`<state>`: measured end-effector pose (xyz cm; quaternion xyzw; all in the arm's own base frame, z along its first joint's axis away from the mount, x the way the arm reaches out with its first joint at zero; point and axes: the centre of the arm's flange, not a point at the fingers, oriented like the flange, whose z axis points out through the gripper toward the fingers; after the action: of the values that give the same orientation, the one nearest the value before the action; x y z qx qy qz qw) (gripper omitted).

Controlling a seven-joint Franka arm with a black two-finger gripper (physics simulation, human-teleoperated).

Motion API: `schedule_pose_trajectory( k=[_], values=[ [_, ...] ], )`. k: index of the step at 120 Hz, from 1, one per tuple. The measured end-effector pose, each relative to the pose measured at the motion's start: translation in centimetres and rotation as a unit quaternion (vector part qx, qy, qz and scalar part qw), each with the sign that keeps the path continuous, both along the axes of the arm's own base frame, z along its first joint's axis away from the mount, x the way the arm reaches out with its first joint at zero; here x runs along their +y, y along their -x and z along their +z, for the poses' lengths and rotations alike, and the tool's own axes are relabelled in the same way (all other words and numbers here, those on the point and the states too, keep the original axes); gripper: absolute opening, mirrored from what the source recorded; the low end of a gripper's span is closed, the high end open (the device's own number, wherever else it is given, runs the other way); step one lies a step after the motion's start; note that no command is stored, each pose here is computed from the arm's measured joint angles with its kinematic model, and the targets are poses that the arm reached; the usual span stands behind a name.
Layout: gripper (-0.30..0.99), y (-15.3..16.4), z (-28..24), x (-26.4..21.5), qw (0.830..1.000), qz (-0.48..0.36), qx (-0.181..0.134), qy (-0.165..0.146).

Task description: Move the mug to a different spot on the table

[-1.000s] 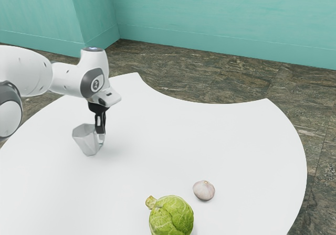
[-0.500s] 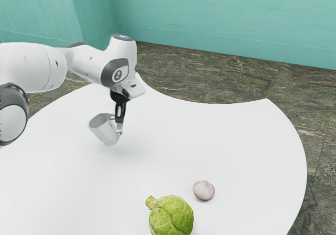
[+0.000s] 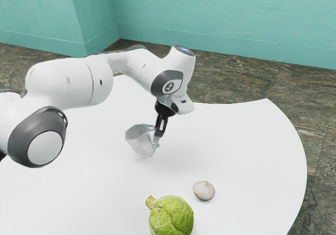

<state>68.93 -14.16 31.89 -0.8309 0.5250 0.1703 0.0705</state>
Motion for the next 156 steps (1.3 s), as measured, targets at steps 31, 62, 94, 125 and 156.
schedule_pose_trajectory(
  k=[31, 62, 94, 125, 156],
  values=[
    [-0.05, 1.9, -2.6, 2.5, 0.996, 0.053, 0.053, -0.040],
    [-0.05, 2.8, -3.8, 3.2, 0.992, 0.084, 0.076, -0.059],
    [0.20, 3.1, -4.9, 4.1, 0.987, 0.112, 0.087, -0.069],
    [0.55, 3.1, -4.8, 4.4, 0.985, 0.135, 0.087, -0.065],
    [0.65, 1.8, -2.1, -1.3, 0.993, 0.104, 0.038, -0.045]
  ],
)
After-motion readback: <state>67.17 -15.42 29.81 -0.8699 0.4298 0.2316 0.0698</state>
